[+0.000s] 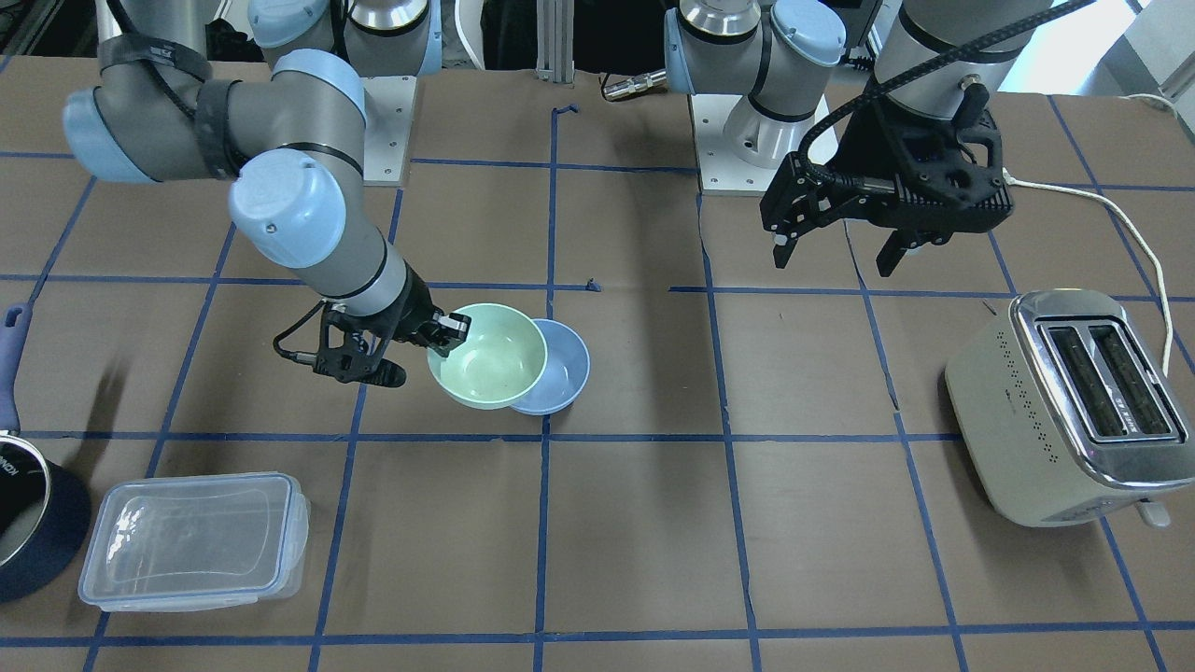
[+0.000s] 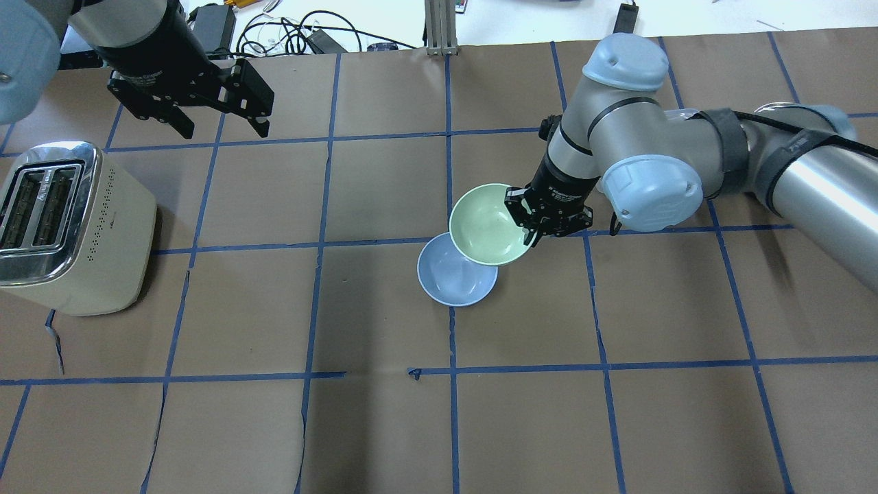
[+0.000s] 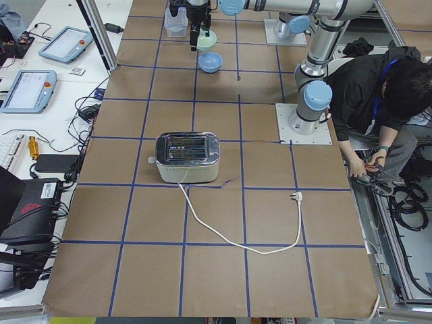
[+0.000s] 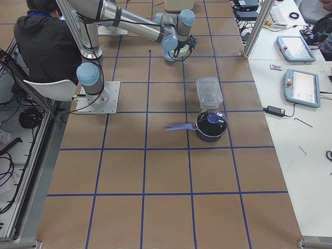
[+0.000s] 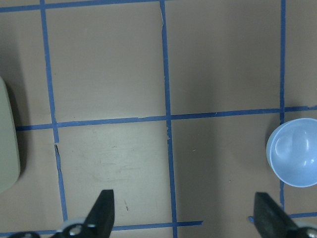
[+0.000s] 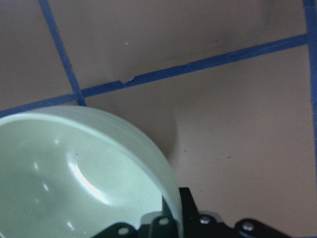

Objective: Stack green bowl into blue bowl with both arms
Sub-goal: 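Lower green bowl into blue bowl with right gripper while left arm withdraws, then open the right gripper to release the green bowl inside the blue bowl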

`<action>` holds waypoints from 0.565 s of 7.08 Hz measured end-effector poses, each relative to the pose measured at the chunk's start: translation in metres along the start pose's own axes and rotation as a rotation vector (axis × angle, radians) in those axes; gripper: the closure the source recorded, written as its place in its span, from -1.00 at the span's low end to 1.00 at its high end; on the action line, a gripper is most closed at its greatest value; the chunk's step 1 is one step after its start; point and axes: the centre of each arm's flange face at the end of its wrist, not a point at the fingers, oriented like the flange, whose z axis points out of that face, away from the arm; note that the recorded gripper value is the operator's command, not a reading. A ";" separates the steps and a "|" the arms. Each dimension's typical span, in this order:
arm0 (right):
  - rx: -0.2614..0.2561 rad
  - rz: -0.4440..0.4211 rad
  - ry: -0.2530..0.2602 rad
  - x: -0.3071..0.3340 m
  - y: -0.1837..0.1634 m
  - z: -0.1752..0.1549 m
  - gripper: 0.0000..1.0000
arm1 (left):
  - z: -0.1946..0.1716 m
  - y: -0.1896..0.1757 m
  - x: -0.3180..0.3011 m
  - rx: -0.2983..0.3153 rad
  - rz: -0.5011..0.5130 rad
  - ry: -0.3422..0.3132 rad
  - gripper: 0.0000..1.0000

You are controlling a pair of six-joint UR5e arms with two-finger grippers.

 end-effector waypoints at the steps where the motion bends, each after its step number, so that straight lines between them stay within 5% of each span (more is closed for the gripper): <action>1: -0.020 -0.015 -0.016 -0.013 0.007 0.010 1.00 | -0.001 -0.002 0.000 0.026 -0.012 0.002 -1.00; 3: -0.049 -0.025 -0.019 -0.019 0.014 0.025 0.99 | -0.003 -0.001 0.001 0.045 -0.020 -0.002 -1.00; 4: -0.057 -0.025 -0.018 -0.018 0.016 0.030 0.55 | -0.003 0.000 0.002 0.044 -0.021 -0.002 -1.00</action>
